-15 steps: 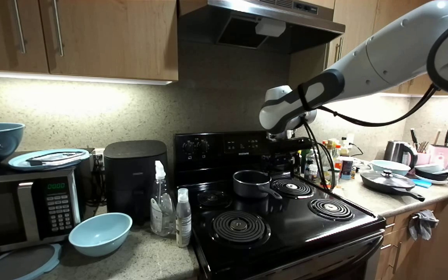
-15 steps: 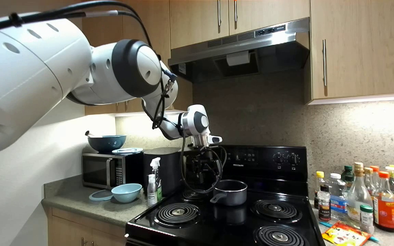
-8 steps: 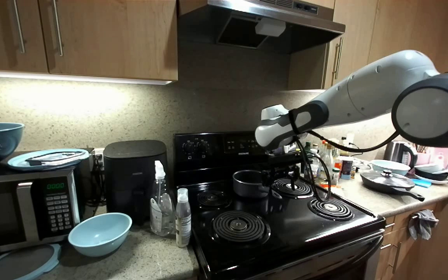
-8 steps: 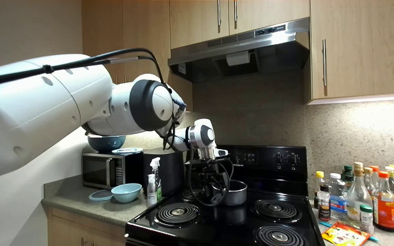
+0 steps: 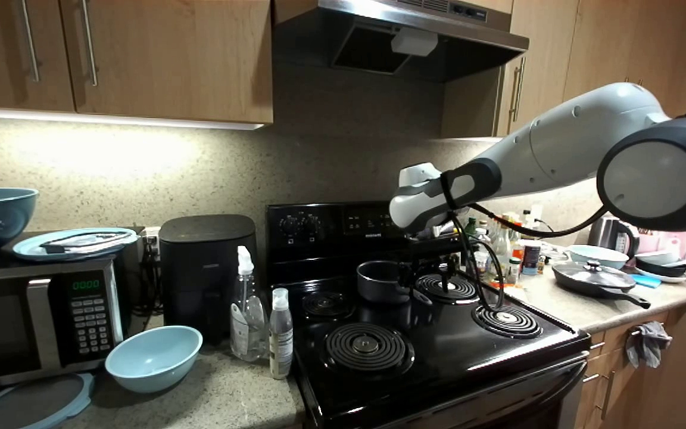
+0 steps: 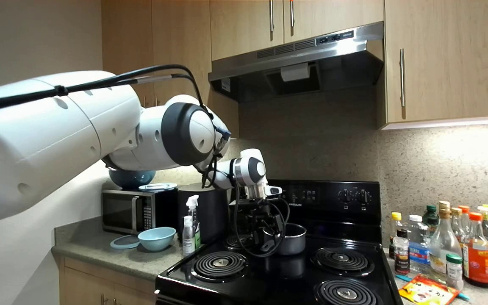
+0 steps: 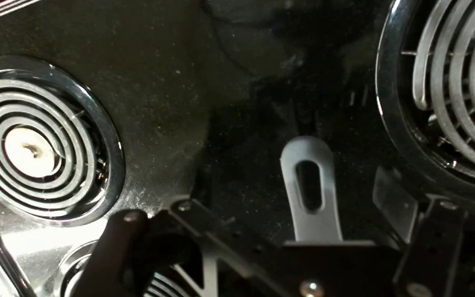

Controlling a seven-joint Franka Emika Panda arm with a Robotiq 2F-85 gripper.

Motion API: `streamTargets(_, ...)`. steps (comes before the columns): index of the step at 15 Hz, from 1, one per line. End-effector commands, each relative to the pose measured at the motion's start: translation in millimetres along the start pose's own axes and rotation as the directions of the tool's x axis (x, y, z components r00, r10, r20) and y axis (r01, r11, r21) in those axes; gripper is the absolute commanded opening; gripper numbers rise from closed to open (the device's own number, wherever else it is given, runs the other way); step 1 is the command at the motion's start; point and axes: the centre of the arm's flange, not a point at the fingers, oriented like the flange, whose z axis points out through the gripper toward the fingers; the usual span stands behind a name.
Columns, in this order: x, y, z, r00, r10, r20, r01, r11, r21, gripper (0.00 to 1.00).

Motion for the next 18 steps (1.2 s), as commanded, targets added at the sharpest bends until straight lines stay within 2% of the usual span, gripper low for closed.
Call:
streamTargets(1, 33.6, 3.3, 13.5, 0.989, -0.138, 0.043, 0.136, 0.99, 0.041, 1.0)
streamTargets(5, 63.9, 9.7, 27.5, 0.945, -0.317, 0.077, 0.307, 0.944, 0.121, 1.0)
streamTargets(8, 73.1, 10.7, 33.0, 0.897, -0.432, 0.097, 0.417, 0.898, 0.139, 1.0)
streamTargets(10, 68.7, 8.2, 33.7, 0.902, -0.416, 0.116, 0.405, 0.908, 0.106, 1.0)
streamTargets(11, 18.9, 25.2, 36.7, 0.914, -0.393, 0.102, 0.382, 0.917, 0.113, 1.0)
streamTargets(13, 18.5, 21.3, 36.7, 0.912, -0.397, 0.104, 0.386, 0.916, 0.111, 1.0)
streamTargets(15, 19.3, 2.3, 30.4, 0.907, -0.421, 0.01, 0.417, 0.901, 0.123, 1.0)
streamTargets(18, 25.7, -20.3, 19.4, 0.882, -0.465, -0.074, 0.47, 0.874, 0.124, 1.0)
